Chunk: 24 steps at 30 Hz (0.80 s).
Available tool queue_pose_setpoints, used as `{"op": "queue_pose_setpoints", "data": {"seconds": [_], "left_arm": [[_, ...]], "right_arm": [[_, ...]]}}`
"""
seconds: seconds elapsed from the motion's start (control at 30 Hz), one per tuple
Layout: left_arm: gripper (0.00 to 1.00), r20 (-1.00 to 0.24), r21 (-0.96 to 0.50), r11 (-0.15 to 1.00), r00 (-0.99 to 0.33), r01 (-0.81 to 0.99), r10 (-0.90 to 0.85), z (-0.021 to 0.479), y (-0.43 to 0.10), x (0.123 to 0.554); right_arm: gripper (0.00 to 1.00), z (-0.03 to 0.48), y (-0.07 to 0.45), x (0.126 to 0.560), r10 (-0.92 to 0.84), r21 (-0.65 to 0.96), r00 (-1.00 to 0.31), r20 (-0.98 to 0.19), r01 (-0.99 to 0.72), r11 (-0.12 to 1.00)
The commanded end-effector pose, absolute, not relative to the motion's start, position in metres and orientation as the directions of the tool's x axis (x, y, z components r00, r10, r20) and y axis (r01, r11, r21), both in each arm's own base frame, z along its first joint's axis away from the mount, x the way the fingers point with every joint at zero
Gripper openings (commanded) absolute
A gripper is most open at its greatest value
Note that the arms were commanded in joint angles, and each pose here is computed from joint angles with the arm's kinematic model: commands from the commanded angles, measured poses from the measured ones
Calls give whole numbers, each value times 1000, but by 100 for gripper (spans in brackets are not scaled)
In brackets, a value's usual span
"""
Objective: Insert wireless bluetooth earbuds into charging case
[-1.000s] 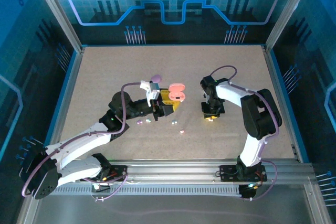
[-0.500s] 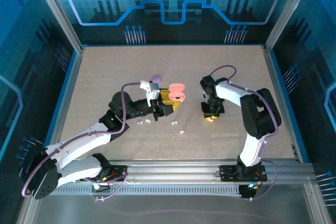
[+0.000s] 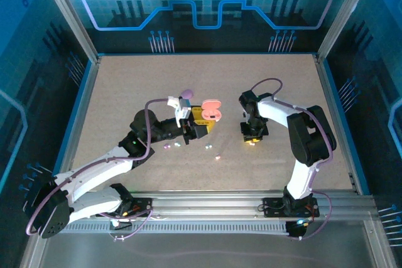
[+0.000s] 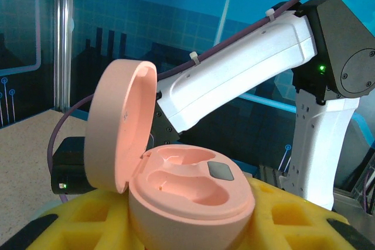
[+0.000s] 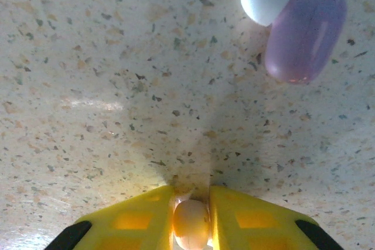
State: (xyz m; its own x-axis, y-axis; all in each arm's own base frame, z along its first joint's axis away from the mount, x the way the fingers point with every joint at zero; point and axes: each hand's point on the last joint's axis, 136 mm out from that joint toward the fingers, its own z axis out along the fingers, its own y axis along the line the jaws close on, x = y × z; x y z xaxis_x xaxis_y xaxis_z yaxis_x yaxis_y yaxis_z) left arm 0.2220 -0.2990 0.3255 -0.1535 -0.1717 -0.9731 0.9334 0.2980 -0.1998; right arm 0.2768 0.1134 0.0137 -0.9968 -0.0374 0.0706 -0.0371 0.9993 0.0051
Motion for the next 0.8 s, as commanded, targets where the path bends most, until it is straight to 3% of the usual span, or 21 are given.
{"op": "queue_pose_setpoints", "data": {"seconds": [0.0,0.63,0.77], "left_arm": [[32,-973,-187,297,-134,936,-188,331,-297,218],[32,-973,-188,301,-136,935,-187,330,-297,219],[32,-974,-187,316,-133,930,-186,329,-296,221]], "right_arm": [[25,19,115,268,-46,-1,-994,99,-46,999],[21,24,114,269,-43,-6,-995,87,-44,999],[20,44,123,270,-38,64,-999,32,-36,997]]}}
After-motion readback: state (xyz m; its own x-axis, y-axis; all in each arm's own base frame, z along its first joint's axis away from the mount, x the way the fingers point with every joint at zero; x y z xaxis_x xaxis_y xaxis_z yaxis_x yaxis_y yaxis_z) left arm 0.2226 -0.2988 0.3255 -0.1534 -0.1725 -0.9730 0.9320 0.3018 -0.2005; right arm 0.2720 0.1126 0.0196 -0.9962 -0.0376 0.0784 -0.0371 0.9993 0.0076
